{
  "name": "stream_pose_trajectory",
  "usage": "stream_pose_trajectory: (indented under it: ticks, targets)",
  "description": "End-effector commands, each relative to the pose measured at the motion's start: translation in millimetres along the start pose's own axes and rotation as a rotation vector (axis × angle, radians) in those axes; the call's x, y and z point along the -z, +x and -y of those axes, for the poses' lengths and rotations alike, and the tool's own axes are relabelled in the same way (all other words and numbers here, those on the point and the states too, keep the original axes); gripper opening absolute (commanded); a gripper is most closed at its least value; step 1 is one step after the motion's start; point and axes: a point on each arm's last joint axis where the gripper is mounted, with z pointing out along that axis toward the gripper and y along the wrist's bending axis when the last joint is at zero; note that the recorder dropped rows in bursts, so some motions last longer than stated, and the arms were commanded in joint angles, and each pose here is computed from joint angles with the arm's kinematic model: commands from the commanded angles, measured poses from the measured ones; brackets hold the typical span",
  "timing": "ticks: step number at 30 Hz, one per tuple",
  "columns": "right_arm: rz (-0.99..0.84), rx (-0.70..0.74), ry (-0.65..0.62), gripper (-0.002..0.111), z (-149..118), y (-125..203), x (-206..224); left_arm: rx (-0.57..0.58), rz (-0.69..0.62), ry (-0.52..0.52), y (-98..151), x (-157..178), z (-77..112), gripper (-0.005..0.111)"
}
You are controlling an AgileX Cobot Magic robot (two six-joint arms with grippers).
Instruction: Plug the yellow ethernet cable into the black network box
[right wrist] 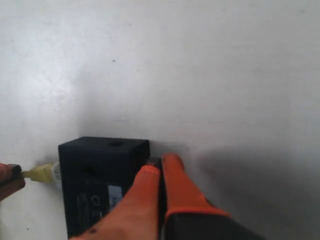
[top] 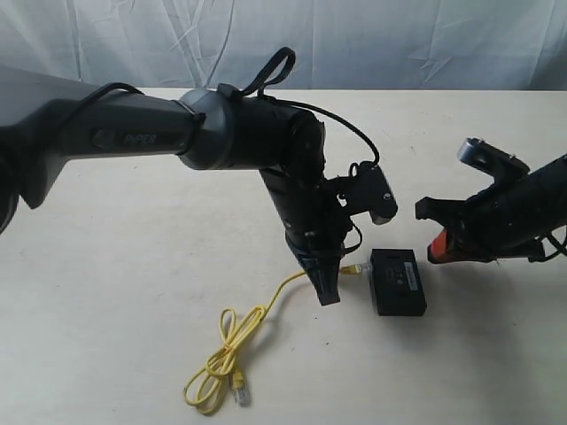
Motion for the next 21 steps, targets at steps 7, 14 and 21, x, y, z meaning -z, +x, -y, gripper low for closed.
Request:
stream_pose_trajectory:
  ticks: [7, 14, 21]
  targets:
    - [-0.070, -0.025, -0.149, 0.018, 10, 4, 19, 0.006, -0.010, 0.008, 0, 9, -0.4, 0.000]
    - [-0.073, -0.013, -0.154, 0.031, 10, 5, 18, 0.006, 0.002, 0.000, -1, 15, -0.2, 0.000]
    - [-0.110, -0.049, -0.161, 0.031, 15, 9, 7, -0.001, 0.000, -0.008, -1, 15, -0.9, 0.000]
